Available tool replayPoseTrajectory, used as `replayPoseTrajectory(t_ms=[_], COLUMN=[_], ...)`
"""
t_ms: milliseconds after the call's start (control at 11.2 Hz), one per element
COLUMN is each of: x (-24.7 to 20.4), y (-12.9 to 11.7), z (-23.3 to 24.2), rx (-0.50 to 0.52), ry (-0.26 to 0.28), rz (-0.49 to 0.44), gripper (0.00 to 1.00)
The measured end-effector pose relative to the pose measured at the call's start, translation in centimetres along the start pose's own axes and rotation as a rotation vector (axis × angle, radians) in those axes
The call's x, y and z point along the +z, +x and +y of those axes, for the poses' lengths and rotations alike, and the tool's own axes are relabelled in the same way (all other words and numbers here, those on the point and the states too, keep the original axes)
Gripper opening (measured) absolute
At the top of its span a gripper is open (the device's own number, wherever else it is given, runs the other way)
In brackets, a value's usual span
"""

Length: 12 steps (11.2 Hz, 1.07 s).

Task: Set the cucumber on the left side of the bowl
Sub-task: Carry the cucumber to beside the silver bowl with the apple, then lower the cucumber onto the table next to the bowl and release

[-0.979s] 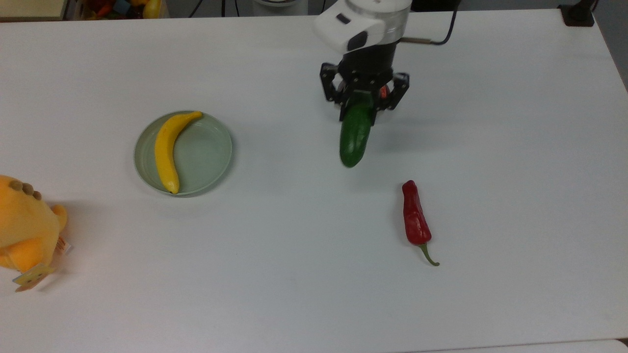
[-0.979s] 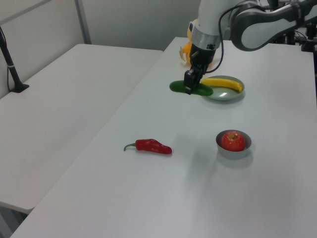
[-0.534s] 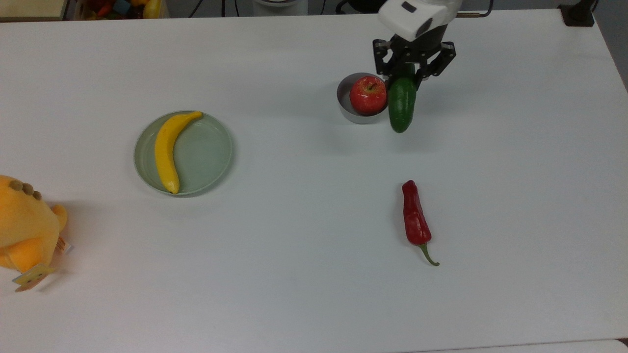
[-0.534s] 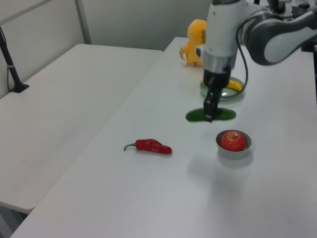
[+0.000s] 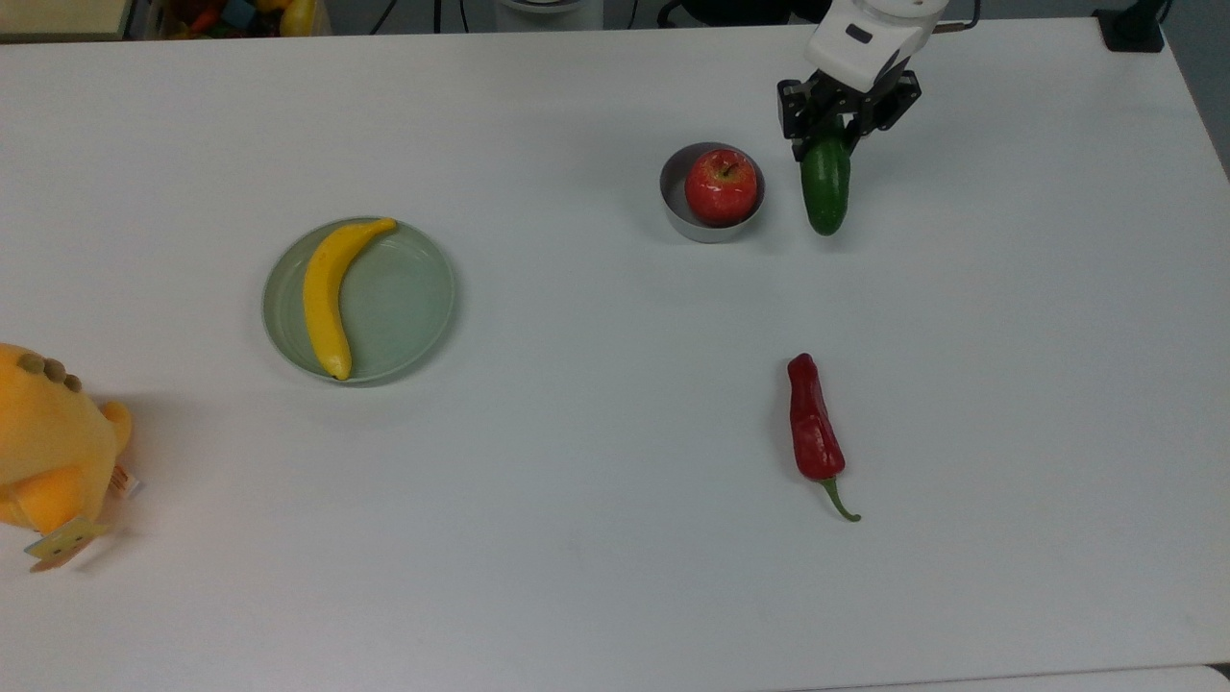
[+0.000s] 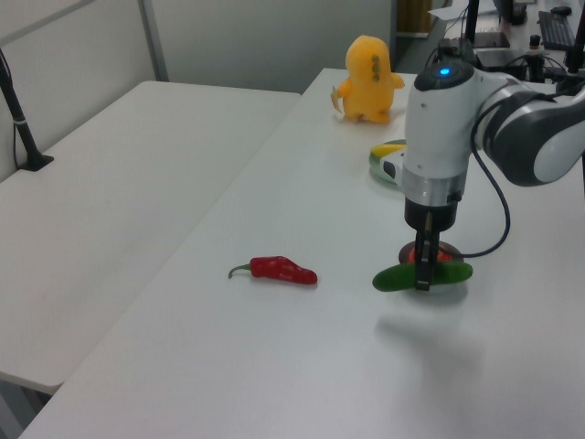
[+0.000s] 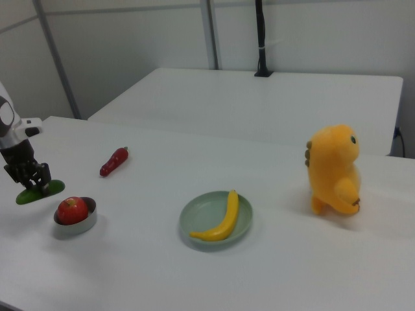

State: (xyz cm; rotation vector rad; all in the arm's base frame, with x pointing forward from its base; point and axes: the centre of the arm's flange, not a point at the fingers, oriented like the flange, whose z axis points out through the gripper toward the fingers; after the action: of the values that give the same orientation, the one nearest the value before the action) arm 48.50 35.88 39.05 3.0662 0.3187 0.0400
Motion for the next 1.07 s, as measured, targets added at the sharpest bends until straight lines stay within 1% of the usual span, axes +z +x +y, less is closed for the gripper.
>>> replayPoseTrajectory(t_ms=[267, 623, 801, 890, 1068], x=[1.7, 2.2, 2.3, 2.3, 2.3], y=[-0.7, -0.5, -0.3, -0.3, -0.3], z=[0.4, 1.2, 1.6, 1.6, 1.7], rx=[-0.023, -0.026, -0.021, -0.019, 0.001], ry=[-0.039, -0.063, -0.064, -0.064, -0.064], rz=[-0.01, -0.008, -0.009, -0.009, -0.008], gripper=[0.5, 0.5, 0.5, 0.54, 0.82])
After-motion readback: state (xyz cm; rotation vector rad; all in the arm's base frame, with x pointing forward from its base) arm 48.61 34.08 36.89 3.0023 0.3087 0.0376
